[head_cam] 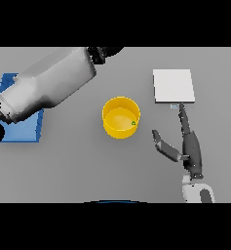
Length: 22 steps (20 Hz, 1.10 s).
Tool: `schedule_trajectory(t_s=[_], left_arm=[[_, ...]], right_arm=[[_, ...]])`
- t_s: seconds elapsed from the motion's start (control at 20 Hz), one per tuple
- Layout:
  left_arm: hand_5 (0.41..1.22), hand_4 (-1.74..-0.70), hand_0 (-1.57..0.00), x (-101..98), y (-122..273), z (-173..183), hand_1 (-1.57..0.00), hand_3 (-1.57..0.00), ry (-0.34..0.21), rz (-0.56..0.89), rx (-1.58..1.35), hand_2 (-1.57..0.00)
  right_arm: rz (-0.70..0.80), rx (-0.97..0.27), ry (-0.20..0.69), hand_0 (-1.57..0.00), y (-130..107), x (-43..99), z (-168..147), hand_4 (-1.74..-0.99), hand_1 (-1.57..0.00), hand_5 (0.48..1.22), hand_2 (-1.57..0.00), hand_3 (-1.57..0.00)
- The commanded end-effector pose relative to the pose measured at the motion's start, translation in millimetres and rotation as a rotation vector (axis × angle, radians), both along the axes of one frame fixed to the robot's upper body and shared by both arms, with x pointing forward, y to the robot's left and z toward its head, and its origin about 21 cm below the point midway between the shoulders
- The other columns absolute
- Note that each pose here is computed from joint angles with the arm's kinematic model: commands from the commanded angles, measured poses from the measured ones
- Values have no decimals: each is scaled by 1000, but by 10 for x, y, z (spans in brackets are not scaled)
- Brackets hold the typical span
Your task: Pick up the red beaker and tilt it to pour out 1 green nut into yellow bowl. Pick up the yellow bowl and place it on the metallic measuring scale.
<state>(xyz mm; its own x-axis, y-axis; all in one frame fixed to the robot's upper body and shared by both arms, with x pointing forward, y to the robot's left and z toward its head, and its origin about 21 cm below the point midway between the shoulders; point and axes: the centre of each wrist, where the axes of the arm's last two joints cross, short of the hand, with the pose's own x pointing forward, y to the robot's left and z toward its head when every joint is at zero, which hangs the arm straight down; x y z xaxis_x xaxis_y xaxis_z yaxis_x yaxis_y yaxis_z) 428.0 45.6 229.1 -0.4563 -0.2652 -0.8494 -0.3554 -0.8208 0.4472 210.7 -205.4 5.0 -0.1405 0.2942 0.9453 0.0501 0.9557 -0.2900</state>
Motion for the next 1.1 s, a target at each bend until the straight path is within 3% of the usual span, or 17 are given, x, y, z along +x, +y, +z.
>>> schedule_trajectory(t_s=[0.0, 0.15, 0.35, 0.55, 0.7, 0.9, 1.05], left_arm=[[1221, -1701, -1571, 51, 74, 146, -1571, -1147, -5, 7, -33, -1483], [1221, -1715, -1571, 176, 258, 595, -1571, -1354, -49, 138, -208, -1526], [1221, -1729, -1571, 422, 975, 817, -1571, -1365, -16, 414, -653, -1553], [1221, -1736, -1571, 475, 1727, 712, -1571, -1396, 41, 534, -1066, -1563], [1221, -1739, -1571, 403, 2204, 504, -1571, -1428, 48, 608, -1304, -1567], [1221, -1740, -1571, 195, 2653, 145, -1571, -1446, -50, 745, -1581, -1569], [1221, -1740, -1571, -50, 2826, -220, -1571, -1458, -92, 866, -1711, -1570]], right_arm=[[8, 13, 17, 1, -5, -12, -29, -1183, 1, 596, 1, 1], [26, 56, 6, 1, -19, -5, -8, -1183, 1, 595, 1, 1], [35, 50, 11, 1, -52, -8, -38, -1209, 1, 593, 1, 1], [46, 48, 9, 1, -75, 18, -53, -1222, 1, 587, 1, 1], [61, 40, 3, 1, -90, 29, -62, -1226, 1, 587, 1, 1], [66, 17, 10, 1, -92, 47, -52, -1212, 1, 604, 1, 1], [79, -13, -5, 1, -103, 35, -11, -1210, 1, 631, 1, 1]])
